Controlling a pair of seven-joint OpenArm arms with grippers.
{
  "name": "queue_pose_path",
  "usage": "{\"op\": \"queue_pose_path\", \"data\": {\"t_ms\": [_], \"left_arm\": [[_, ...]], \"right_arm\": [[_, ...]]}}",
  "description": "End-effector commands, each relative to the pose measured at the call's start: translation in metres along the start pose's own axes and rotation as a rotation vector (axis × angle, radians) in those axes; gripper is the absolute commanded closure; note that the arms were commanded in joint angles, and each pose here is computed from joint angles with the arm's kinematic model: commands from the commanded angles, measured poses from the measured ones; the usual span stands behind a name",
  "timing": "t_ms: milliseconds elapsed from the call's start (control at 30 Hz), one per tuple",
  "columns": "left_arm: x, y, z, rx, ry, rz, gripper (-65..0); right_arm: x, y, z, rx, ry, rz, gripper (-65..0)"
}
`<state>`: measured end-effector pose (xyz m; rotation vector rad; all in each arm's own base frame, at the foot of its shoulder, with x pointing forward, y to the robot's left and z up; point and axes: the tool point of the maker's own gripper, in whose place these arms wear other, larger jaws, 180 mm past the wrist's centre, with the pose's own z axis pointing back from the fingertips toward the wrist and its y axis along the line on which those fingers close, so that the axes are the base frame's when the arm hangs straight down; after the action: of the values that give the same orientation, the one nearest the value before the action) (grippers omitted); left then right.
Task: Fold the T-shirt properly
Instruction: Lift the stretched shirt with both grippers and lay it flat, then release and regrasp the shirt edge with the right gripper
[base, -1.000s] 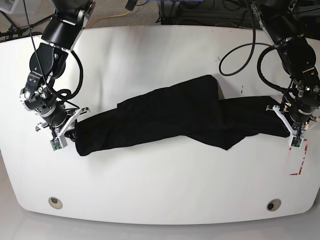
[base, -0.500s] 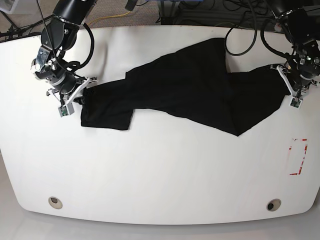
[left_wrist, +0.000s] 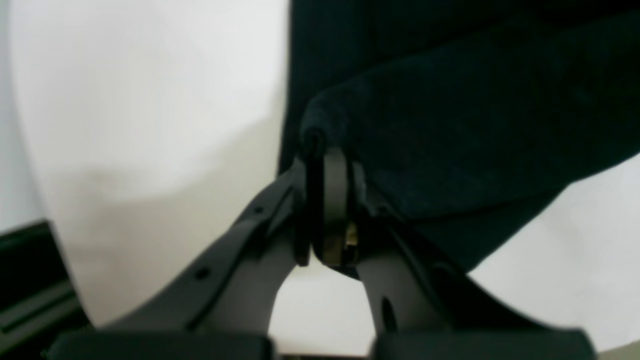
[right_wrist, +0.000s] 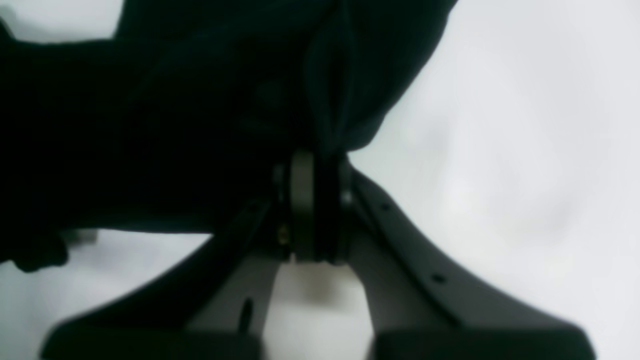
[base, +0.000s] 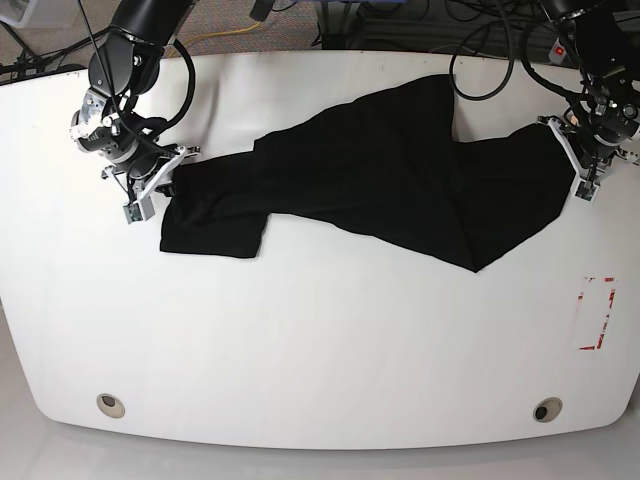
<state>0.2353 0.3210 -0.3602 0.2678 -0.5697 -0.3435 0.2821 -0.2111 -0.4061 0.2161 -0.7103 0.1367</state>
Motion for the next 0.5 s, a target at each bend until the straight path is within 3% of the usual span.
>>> {"op": "queue_pose_path", "data": {"t_ms": [0,233,467], "left_arm": [[0.000,0.007,0.001,0.010,-0.006,-0.006,-1.4],[0.000,0.008,0.002,0.012,-0.005,-0.006,-22.8],[-0.001,0.018,0.005,0.031,0.005,-0.029,-24.9]], "right_arm": [[0.017,-0.004,0.004,-0.006,-0.057,0.010,0.0],[0.018,-0.004,0.005,-0.008,-0.059,0.013,0.0],[0.021,-0.003,0.006,-0.009,-0.068,0.017,0.0]]}}
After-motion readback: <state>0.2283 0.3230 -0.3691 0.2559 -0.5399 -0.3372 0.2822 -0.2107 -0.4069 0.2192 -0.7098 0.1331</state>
